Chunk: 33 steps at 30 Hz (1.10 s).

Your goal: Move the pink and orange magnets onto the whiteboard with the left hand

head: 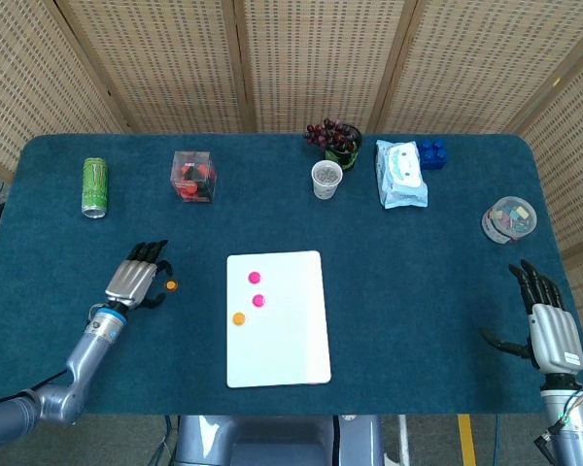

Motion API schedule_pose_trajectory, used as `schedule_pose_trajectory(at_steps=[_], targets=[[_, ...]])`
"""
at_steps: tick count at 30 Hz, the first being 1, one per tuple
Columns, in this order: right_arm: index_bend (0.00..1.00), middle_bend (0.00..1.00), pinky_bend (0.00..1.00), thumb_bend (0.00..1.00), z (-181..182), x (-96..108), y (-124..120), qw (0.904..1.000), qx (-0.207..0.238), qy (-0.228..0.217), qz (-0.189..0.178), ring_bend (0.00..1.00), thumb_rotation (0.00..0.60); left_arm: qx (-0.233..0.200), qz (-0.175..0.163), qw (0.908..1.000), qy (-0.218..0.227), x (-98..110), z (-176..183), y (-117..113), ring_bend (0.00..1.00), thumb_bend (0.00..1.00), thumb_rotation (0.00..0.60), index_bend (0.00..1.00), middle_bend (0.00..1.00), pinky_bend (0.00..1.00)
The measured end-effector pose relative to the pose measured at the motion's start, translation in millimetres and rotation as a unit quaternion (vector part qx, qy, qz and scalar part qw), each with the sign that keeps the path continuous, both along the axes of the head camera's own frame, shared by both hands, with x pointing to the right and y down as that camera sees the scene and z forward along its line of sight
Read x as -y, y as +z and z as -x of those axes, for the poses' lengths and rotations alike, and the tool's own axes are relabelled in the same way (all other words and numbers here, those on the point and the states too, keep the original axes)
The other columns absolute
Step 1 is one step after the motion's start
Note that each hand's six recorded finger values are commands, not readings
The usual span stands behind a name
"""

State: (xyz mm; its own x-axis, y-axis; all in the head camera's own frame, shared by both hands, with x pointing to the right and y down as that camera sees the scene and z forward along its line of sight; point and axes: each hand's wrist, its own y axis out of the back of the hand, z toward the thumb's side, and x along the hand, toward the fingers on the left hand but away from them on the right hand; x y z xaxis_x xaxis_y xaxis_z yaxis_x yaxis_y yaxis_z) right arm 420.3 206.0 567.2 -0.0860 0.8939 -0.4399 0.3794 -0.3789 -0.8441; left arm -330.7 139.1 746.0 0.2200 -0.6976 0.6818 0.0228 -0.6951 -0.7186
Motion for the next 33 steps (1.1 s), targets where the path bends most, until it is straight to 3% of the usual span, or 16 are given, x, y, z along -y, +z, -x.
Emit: schedule_pose_trajectory(at_steps=[5,9,12,24,33], targets=[[0.00,0.00,0.00,0.23,0,0,0,1.0000,0.001,0.000,0.000,0.00,0.600,0.002,0.006,1.0000,0.002,0,-6,5,0.00,0.33,0.600,0.40,0.00,0.00],[0.00,0.00,0.00,0.23,0,0,0,1.0000,0.001,0.001,0.000,0.00,0.600,-0.001,0.010,0.9999,0.004,-2,-11,8,0.00,0.34,0.600,0.55,0.00,0.00],[0.00,0.00,0.00,0.23,0,0,0,1.0000,0.002,0.002,0.000,0.00,0.600,-0.002,0.012,0.9999,0.005,-3,-13,9,0.00,0.34,0.600,0.62,0.00,0.00],[0.00,0.00,0.00,0.23,0,0,0,1.0000,0.004,0.002,0.001,0.00,0.600,-0.034,-0.004,0.9993,0.017,-2,-31,-10,0.00,0.34,0.600,0.62,0.00,0.00],[0.00,0.00,0.00,0.23,0,0,0,1.0000,0.004,0.002,0.003,0.00,0.600,-0.114,-0.006,0.9906,0.076,-19,-98,-48,0.00,0.33,0.600,0.62,0.00,0.00]])
